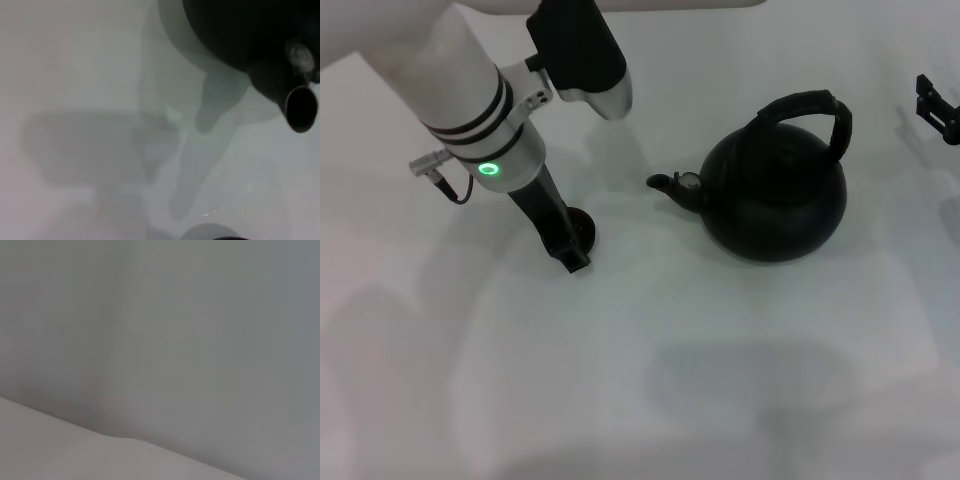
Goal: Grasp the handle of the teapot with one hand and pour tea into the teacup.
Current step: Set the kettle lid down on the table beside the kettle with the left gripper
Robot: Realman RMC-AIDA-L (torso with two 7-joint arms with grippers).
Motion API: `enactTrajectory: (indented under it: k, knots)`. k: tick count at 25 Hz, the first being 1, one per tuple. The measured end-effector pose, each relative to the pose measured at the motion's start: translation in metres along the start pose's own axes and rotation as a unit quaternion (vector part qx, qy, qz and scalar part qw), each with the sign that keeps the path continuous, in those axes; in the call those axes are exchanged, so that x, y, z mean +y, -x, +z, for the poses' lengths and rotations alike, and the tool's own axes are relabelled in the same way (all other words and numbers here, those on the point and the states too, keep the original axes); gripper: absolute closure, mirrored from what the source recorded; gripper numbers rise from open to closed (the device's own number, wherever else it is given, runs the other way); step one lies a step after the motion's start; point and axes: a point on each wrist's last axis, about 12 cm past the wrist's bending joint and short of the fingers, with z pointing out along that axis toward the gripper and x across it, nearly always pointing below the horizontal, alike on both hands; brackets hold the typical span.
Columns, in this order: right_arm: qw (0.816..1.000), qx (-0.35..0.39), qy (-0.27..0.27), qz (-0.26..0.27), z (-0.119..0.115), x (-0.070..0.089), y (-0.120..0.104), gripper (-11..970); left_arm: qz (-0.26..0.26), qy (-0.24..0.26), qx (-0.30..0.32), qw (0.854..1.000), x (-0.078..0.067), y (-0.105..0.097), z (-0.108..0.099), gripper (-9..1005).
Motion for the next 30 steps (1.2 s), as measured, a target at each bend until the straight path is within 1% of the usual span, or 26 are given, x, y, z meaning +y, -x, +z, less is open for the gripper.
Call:
enactTrajectory:
  k: [5,30]
  knots:
    - [1.0,0.0,0.0,0.0,0.0,0.0,0.0,117,0.002,0.002,0.002,1.0,-0.0011,-0.0003,0.0031,290]
    - [1.0,0.0,-0.001,0.001,0.0,-0.0002,0.0,117,-0.008,0.002,0.004,1.0,-0.0016,0.0001,0.0022,288]
